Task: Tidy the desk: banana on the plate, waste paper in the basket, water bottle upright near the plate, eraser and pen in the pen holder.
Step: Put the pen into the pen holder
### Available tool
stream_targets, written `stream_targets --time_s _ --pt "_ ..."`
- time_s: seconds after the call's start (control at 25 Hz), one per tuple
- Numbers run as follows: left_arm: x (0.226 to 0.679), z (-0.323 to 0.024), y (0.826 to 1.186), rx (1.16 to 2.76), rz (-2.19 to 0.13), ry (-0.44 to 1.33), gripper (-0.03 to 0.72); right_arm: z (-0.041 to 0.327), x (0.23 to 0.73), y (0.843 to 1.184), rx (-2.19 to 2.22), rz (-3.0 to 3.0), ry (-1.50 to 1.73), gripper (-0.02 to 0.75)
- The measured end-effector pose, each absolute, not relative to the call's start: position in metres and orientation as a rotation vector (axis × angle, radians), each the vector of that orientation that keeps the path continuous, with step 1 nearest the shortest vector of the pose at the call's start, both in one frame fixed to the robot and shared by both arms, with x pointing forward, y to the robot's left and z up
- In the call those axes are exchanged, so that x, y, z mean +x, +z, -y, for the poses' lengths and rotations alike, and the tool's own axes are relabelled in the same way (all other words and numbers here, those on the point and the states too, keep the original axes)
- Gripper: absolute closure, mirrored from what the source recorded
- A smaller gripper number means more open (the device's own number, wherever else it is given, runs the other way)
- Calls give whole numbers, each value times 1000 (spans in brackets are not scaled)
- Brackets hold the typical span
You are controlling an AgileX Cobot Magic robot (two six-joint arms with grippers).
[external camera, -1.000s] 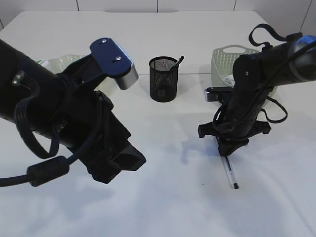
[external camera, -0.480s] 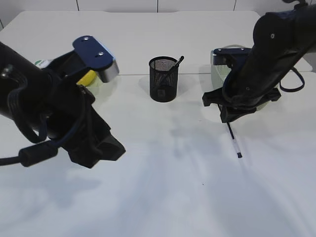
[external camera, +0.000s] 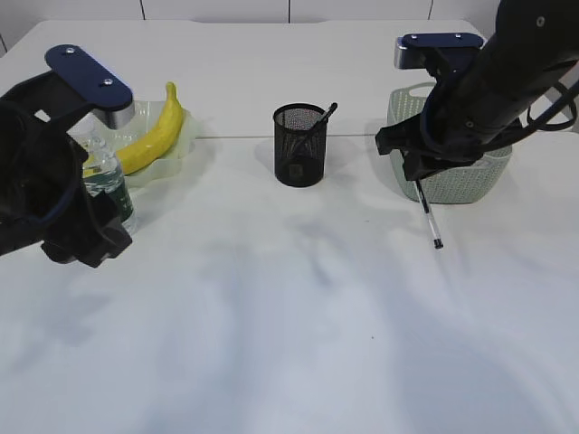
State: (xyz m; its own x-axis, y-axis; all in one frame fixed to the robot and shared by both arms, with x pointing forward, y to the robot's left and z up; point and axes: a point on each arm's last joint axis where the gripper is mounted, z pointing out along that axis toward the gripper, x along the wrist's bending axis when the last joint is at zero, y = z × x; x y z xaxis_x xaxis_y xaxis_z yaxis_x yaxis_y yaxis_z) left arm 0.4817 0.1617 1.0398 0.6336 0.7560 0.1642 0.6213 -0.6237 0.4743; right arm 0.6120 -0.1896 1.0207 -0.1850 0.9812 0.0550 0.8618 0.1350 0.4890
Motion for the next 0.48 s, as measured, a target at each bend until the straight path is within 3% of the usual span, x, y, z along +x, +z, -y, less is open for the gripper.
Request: stream_targets --time_s 0.28,0.48 --pt "489 -177 1042 2369 -1400 667 263 186 617 1024 1736 -2111 683 692" --pt "489 -182 1046 2244 -1493 729 266 170 619 1029 1640 -2103 783 692"
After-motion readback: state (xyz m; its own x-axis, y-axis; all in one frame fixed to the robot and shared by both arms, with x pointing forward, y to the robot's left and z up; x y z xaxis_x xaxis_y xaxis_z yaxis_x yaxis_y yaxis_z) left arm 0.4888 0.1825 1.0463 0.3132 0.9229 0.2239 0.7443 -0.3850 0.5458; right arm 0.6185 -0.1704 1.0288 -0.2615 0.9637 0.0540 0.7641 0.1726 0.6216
